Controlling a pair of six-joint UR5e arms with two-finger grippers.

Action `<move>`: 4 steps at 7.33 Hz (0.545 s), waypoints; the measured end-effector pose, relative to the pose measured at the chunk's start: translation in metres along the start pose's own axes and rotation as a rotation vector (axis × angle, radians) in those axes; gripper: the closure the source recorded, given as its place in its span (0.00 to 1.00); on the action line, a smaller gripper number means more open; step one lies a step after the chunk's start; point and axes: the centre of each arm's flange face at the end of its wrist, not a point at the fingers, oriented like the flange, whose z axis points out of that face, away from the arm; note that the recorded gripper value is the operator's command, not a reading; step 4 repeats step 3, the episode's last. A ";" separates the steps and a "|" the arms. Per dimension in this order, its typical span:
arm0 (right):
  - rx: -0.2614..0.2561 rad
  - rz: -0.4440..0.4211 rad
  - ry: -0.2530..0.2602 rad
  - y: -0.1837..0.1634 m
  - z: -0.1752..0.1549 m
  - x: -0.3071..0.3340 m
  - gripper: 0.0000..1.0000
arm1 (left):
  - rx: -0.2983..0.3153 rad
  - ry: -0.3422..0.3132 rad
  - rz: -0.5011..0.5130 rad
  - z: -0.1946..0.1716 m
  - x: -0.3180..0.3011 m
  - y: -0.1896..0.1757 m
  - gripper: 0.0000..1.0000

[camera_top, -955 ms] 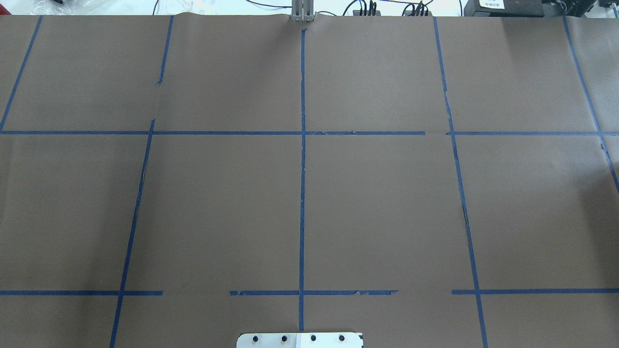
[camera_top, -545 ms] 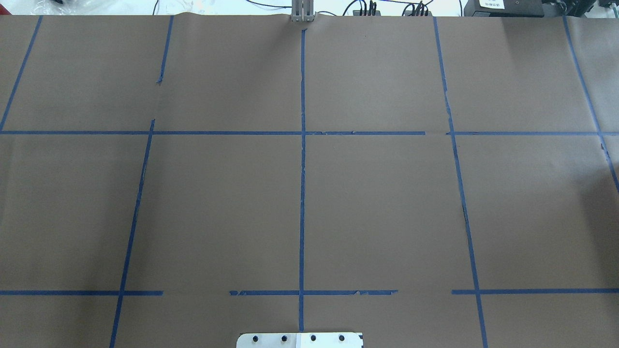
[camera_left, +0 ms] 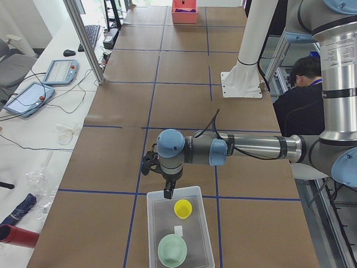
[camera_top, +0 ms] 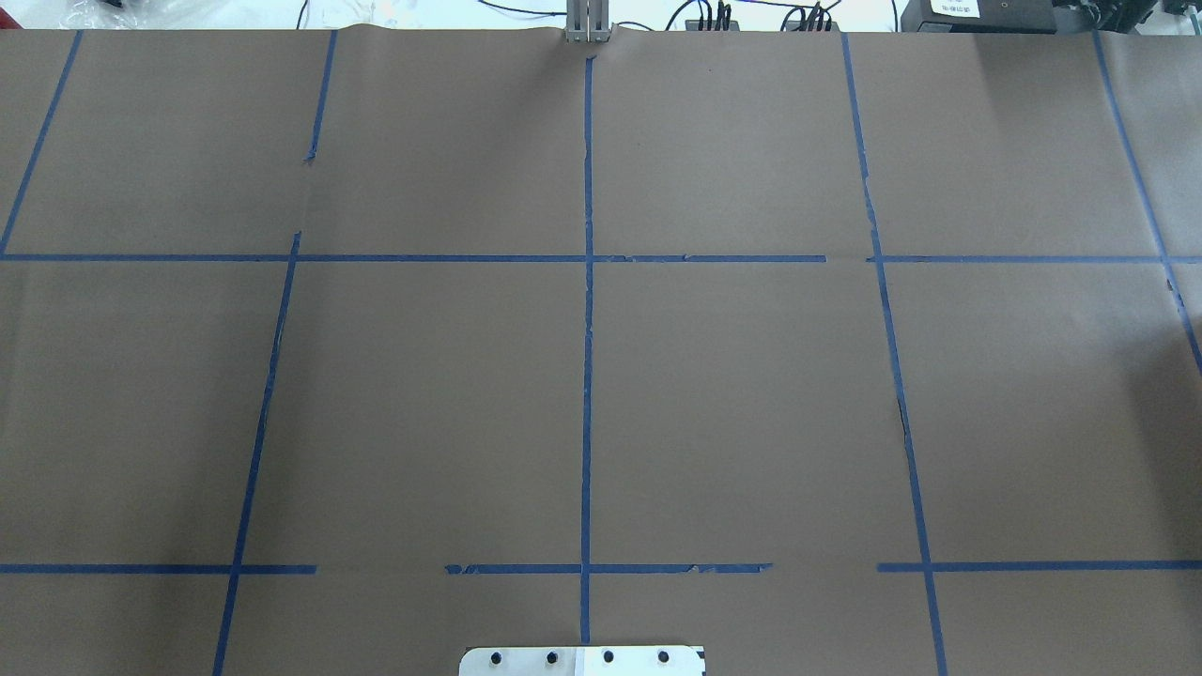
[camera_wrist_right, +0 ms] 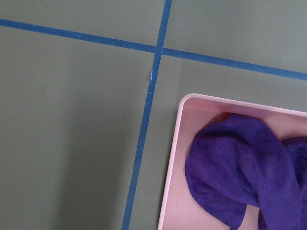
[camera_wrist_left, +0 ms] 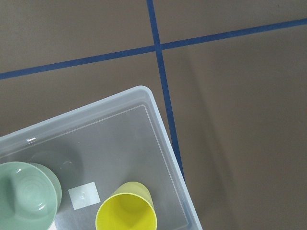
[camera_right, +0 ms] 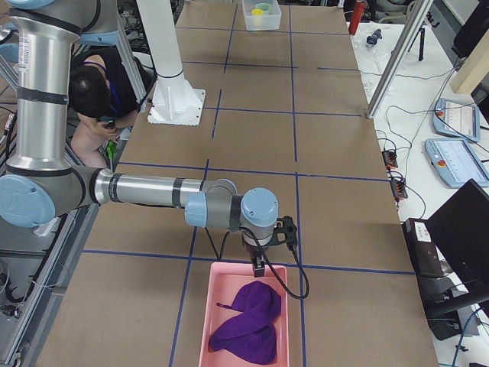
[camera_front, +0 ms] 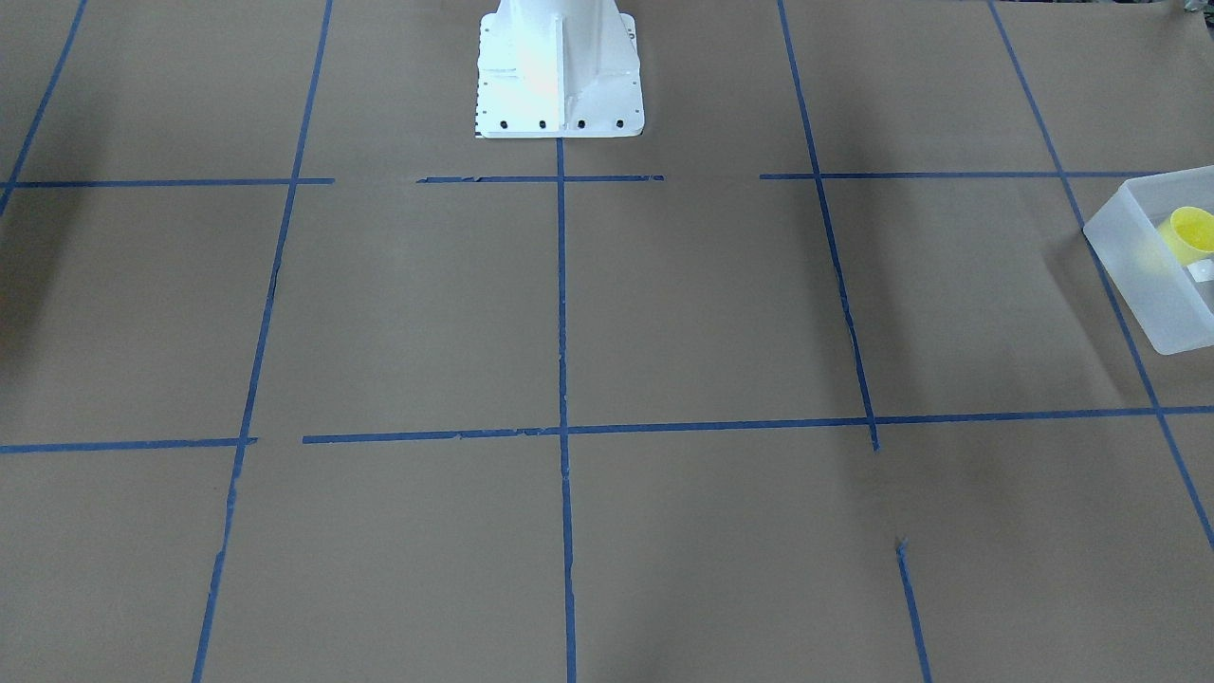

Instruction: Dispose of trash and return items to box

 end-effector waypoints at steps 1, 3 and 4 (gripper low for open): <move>-0.003 -0.001 0.000 0.000 0.001 0.000 0.00 | 0.001 0.000 0.001 -0.001 0.001 0.000 0.00; -0.013 -0.010 -0.002 -0.001 0.006 -0.004 0.00 | 0.004 -0.001 0.004 -0.002 0.002 -0.001 0.00; -0.013 -0.010 -0.002 -0.001 0.006 -0.004 0.00 | 0.004 -0.001 0.004 -0.002 0.002 -0.001 0.00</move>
